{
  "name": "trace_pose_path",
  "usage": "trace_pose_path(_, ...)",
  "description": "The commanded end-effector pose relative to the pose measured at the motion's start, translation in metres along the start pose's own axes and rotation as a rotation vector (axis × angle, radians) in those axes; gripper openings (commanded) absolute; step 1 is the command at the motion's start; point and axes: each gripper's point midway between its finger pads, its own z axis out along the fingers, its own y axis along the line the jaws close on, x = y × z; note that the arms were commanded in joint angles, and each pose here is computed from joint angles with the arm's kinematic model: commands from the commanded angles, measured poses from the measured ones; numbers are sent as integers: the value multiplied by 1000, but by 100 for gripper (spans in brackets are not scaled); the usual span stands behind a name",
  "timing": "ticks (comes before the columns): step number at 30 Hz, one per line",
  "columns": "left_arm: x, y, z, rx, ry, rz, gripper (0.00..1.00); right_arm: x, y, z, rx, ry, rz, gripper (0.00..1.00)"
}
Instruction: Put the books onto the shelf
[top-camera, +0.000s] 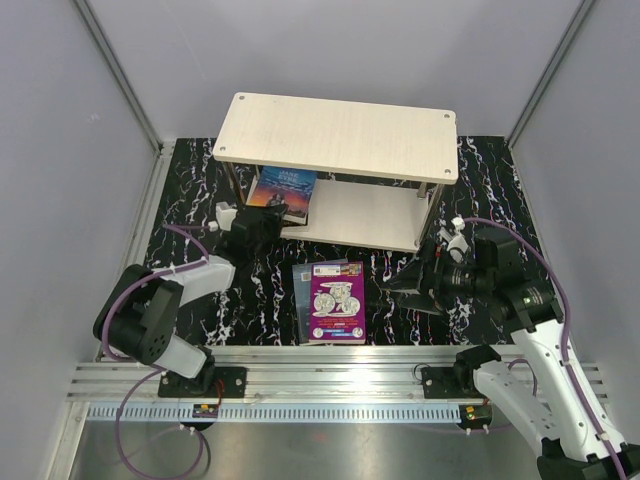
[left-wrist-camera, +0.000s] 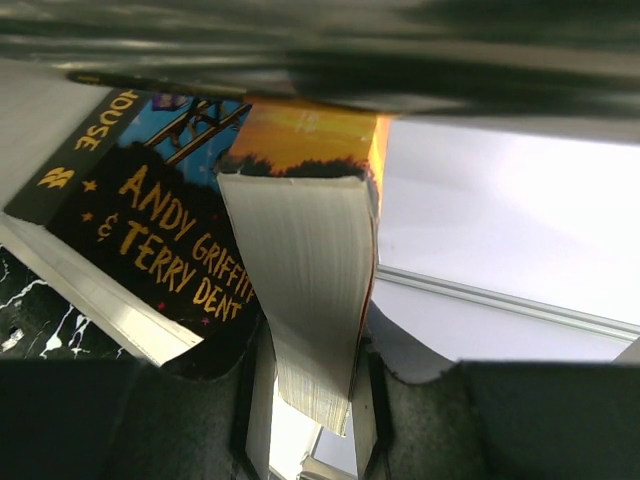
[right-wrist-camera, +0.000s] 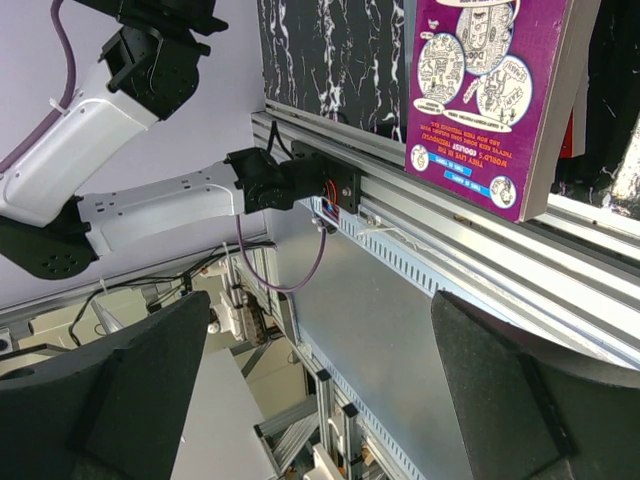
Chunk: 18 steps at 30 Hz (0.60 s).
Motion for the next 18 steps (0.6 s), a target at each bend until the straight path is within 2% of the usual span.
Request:
trace_pose_path(1,-8,-55,-4,162,-27,-69,0,-5,5,-1,-19,-37,-16,100)
trace_pose_path(5,-5,-53,-5,145,-21,-65,0,-3,2,-1,-18,-38,-7,100)
trace_pose_path(9,1,-40,-4,80,7,-67,30,0,4,-4,-23,-42,-5,100)
trace_pose_path(10,2,-36,-5,66,10,-68,59,1,3,-4,-24,-41,-5,100)
trace_pose_path(13,2,-31,-10,2,-2,-16,86,4,4,-7,-28,-42,-9,100)
trace_pose_path(18,-5,-32,-23,-6,-21,-8,97,8,8,-12,-37,-46,-26,100)
